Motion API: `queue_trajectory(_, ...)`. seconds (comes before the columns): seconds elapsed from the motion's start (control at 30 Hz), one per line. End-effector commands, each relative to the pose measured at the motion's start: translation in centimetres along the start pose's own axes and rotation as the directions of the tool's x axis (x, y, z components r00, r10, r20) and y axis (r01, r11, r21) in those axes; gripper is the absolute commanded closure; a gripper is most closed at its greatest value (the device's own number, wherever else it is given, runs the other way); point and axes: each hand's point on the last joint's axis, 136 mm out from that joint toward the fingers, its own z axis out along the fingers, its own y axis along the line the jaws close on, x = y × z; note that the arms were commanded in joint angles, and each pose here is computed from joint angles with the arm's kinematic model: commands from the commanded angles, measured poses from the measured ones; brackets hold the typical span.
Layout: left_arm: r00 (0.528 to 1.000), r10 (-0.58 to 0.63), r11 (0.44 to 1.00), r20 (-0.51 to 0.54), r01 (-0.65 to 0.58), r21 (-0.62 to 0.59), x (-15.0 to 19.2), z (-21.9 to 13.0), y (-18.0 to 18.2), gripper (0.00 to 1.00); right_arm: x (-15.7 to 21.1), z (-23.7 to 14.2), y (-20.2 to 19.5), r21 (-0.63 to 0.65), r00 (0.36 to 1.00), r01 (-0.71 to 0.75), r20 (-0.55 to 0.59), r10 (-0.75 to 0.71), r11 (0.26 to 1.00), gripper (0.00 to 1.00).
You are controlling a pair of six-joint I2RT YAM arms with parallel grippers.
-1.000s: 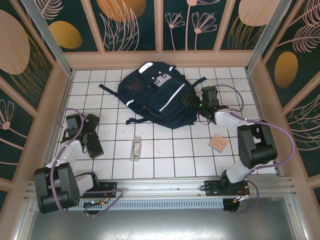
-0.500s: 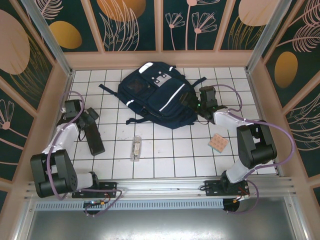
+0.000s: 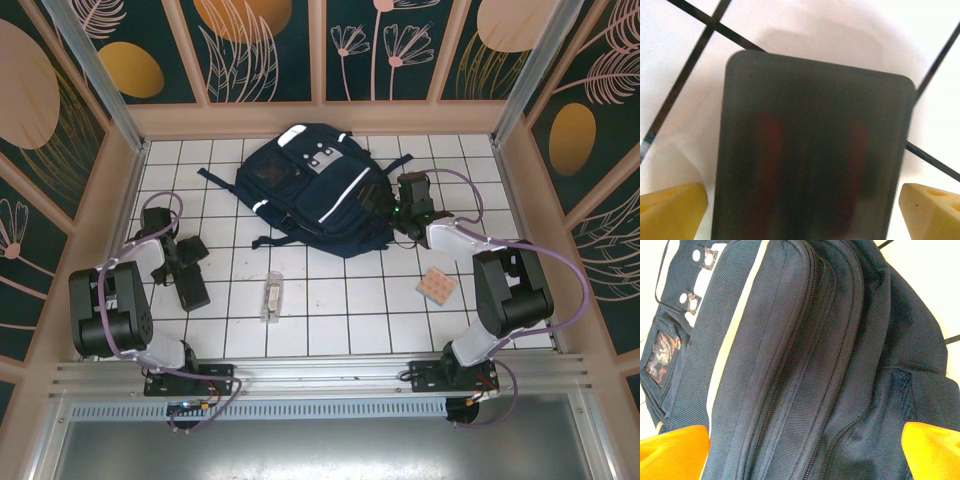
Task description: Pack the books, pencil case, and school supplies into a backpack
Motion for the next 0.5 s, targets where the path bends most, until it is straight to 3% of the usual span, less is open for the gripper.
queue_trajectory(0.0,0.999,0.02,1.0,-0.032,-0.02,-0.003,0.5,1.0,0.0,0.03,0.2,0.0,0.3,-0.013,1.0,-0.008,0.011,0.008,1.0,0.01)
queue_trajectory(0.2,1.0,0.015,1.0,0.005,-0.015,0.018,-0.6,0.4,-0.6,0.27,0.3,0.0,0.4,-0.025,1.0,-0.008,0.006,0.009,1.0,0.01)
queue_trajectory(0.37,0.999,-0.029,0.997,0.033,0.026,0.072,-1.7,-0.2,-1.7,0.3,1.0,0.6,1.8,-0.068,0.999,0.016,-0.03,-0.018,0.998,0.01)
queue_trajectory(0.47,0.993,-0.099,0.98,0.067,0.086,0.18,-3.1,-1.2,-3.7,0.37,1.8,0.8,3.6,-0.124,0.996,0.063,-0.06,-0.07,0.99,0.01)
